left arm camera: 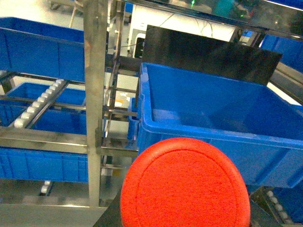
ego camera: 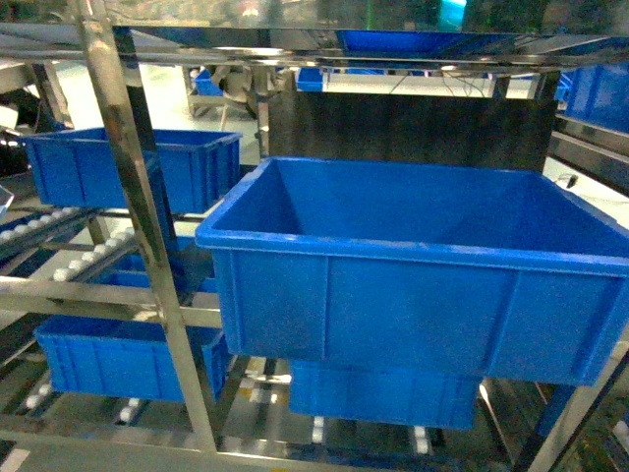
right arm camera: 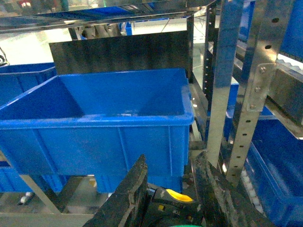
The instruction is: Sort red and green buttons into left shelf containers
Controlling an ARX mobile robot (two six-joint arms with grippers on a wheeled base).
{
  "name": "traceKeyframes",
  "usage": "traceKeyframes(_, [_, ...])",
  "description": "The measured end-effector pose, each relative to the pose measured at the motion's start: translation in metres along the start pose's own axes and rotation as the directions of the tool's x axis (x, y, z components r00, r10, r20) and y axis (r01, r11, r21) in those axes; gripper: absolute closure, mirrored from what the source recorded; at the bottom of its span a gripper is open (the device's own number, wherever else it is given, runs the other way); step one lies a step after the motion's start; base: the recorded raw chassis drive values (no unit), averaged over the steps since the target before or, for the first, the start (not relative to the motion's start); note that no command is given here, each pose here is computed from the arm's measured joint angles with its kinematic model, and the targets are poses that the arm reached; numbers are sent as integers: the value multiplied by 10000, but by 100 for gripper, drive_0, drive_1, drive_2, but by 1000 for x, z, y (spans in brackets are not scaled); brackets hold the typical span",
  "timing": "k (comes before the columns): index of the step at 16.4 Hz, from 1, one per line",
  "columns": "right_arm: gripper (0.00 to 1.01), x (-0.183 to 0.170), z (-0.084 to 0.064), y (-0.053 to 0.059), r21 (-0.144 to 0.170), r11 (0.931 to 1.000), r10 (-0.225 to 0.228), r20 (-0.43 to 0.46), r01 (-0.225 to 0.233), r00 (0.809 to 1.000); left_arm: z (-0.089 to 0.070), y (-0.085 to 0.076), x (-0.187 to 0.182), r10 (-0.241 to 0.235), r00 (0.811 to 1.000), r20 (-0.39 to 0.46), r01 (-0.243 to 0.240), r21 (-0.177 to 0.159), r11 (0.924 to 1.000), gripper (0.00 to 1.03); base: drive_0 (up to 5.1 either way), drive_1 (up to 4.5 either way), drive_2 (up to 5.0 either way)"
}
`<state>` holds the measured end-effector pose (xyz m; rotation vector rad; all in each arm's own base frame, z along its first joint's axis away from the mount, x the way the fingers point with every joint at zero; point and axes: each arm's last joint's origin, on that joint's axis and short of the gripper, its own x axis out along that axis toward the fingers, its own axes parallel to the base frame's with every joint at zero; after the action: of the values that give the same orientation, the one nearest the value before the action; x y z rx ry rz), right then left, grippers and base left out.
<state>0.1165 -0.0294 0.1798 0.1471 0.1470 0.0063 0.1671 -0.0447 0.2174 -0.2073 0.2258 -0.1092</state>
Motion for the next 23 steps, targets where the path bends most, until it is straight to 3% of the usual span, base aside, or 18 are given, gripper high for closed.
traceKeyframes(11, [73,0,-1,0,26,10000,-7,-75,7,10000,0,0,1,15,10000,-28,-15,7,10000,79,2,430,-425])
traceKeyframes(18, [73,0,-1,0,27,10000,-4,-79,4,10000,0,0,0,2,10000,-7,-2,4,10000,79,256,181,-449])
traceKeyframes(23, [73,0,-1,0,16,10000,-1,-47,1,10000,-1,0,0,13,10000,-67,-13,14,10000,79,127,89,-190])
